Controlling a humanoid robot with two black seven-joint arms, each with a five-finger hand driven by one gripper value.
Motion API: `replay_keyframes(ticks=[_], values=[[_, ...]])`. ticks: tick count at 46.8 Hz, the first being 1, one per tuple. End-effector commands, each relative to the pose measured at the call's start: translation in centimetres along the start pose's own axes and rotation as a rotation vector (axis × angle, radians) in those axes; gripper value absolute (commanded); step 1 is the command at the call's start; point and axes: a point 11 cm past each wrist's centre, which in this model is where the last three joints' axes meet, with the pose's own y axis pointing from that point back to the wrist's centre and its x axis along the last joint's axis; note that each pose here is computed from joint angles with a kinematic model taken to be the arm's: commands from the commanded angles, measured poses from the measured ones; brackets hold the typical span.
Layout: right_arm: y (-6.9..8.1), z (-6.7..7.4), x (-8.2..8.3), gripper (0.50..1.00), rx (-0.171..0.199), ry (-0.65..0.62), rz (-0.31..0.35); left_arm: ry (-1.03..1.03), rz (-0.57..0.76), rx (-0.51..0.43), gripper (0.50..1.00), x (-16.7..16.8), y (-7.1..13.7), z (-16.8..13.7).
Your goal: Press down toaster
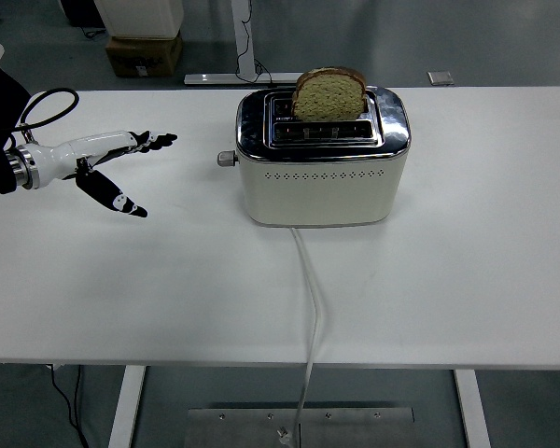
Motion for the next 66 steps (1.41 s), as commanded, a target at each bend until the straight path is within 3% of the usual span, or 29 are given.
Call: replay_keyframes(ticks=[1, 15, 66], values=[[0.0, 0.0, 0.0, 0.998, 0.000, 0.000, 0.000, -0.002, -0.002, -0.013, 1.000, 0.0, -0.4, 0.5], [0.0, 0.0, 0.0, 0.998, 0.000, 0.000, 0.000, -0.016, -0.029, -0.062, 1.000, -0.8, -1.2, 2.2], [0.0, 0.0, 0.0, 0.998, 0.000, 0.000, 0.000, -0.012, -0.074, -0.078, 1.000, -3.8, -2.9, 2.3]])
